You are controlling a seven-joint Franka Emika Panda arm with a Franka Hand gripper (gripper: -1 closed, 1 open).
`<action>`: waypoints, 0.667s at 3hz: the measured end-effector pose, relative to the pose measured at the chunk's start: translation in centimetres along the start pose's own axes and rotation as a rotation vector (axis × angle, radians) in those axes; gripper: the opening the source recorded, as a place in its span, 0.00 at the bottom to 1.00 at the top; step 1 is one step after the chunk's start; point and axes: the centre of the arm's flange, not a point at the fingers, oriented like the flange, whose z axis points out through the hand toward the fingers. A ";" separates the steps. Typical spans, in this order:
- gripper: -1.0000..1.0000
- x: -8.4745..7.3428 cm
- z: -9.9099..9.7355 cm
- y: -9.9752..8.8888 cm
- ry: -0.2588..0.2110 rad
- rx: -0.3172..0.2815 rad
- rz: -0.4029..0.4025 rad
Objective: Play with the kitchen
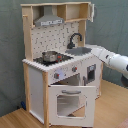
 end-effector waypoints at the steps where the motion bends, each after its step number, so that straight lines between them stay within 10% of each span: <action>1: 1.00 -1.4 0.9 0.1 -0.021 0.054 -0.054; 2: 1.00 -2.3 1.8 -0.4 -0.045 0.138 -0.116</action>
